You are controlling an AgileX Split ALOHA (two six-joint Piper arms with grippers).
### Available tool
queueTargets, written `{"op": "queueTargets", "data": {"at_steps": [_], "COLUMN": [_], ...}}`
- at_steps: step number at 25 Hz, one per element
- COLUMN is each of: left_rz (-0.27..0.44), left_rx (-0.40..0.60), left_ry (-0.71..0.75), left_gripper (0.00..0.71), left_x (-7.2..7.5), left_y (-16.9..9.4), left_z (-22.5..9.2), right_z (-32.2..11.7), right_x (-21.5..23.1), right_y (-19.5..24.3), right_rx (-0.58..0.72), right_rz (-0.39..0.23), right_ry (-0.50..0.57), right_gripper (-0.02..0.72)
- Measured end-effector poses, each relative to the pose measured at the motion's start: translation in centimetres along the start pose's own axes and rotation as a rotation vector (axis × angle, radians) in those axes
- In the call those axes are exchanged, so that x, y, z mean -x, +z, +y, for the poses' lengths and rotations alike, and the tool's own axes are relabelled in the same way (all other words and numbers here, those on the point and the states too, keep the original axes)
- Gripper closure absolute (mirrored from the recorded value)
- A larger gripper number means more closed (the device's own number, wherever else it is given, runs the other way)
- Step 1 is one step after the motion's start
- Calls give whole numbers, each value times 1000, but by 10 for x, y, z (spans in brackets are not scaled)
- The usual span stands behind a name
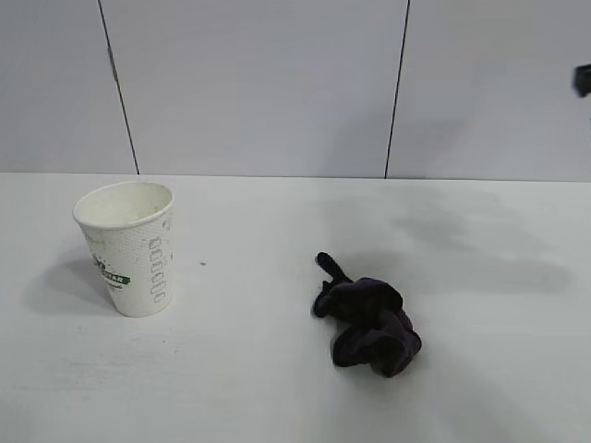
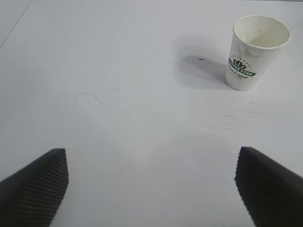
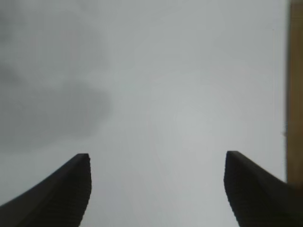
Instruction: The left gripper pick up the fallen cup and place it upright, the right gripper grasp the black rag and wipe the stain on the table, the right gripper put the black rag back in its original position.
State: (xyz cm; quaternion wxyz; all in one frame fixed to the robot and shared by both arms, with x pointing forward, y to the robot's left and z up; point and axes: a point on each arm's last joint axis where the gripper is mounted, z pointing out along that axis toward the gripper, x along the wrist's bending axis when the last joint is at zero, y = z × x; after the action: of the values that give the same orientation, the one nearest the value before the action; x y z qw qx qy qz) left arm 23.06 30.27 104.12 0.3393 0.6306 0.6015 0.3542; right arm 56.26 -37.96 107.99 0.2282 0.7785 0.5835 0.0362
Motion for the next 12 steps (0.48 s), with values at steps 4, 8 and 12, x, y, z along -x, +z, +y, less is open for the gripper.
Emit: {"op": "queueTargets", "data": {"at_steps": [4, 8, 12], "left_rz": [0, 0, 0], "left_rx": [0, 0, 0], "left_ry": [0, 0, 0], "left_gripper": [23, 23, 23], "left_x": [0, 0, 0], "left_y": [0, 0, 0], "left_z": [0, 0, 0], "right_z": [-17, -56, -128], "right_x": [50, 55, 53], "right_y": [-62, -154, -243], "right_rx": [143, 422, 736], "right_rz": [19, 121, 226], "right_ry": [159, 173, 79], "right_gripper": [169, 178, 180]}}
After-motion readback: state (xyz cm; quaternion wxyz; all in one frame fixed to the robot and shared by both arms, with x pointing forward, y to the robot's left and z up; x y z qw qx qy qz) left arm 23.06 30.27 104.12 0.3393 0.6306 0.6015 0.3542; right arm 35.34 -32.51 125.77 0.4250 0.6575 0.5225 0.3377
